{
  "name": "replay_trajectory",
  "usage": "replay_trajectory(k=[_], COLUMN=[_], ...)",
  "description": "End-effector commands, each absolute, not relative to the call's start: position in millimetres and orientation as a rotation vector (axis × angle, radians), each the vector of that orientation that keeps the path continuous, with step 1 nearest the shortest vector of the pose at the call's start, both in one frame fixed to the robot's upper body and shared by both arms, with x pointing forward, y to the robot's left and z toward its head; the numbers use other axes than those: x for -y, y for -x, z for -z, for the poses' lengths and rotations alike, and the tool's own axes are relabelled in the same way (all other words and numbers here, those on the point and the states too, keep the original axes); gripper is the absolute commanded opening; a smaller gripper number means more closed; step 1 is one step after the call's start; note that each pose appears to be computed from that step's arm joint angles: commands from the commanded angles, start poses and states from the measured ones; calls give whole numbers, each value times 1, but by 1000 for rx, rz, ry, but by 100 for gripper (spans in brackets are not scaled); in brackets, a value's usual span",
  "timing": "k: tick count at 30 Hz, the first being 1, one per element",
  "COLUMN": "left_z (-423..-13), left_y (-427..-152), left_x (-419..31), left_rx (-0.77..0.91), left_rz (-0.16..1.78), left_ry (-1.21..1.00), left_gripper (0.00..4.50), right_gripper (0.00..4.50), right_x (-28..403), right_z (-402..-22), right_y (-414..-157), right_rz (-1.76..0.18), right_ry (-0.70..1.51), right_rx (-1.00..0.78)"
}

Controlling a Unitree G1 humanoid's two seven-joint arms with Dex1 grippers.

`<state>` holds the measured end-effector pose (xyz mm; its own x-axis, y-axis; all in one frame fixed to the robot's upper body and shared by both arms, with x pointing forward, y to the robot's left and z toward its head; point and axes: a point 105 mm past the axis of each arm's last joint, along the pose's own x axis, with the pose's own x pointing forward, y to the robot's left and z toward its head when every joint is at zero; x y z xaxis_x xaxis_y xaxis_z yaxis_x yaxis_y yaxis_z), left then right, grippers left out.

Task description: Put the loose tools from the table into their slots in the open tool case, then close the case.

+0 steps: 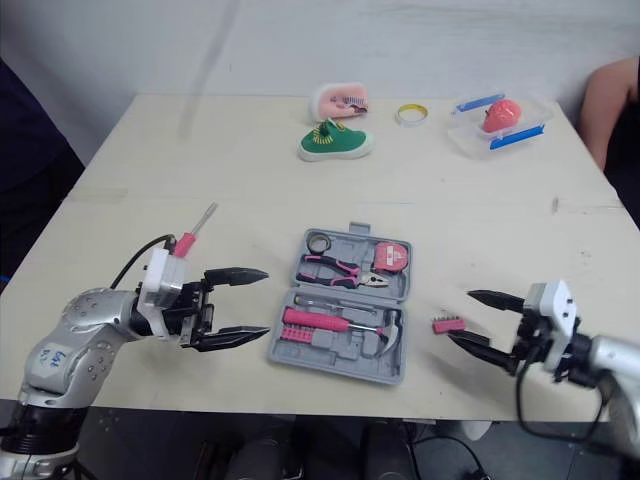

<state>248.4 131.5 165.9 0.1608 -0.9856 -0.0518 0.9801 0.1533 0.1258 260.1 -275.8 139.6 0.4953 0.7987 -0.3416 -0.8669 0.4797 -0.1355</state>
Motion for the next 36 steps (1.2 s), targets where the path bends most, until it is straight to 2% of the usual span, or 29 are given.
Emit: replay_trajectory(k=[1,9,16,28,36], left_z=[-174,-179,-183,-188,-191], left_y=[-246,-239,-235,-235,-235], left_x=[-129,-125,-121,-115,-115], left_rx=[84,97,94,92,83], left_rz=[1432,1410,1403,1429,1443], left_ry=[-157,-170,-171,-179,-188], left_gripper=[450,450,450,450,450], right_gripper=[448,448,448,448,448], right_x=[266,254,253,281,280], right_z=[-140,-117,-105,-89,-80], right_y=[-269,-281,-275,-271,-268], right_rz=[-1202,-1334,-1389,-1311,-1338], right_ry=[421,523,573,603,615], right_rx=[-216,-297,-317,-349,-350])
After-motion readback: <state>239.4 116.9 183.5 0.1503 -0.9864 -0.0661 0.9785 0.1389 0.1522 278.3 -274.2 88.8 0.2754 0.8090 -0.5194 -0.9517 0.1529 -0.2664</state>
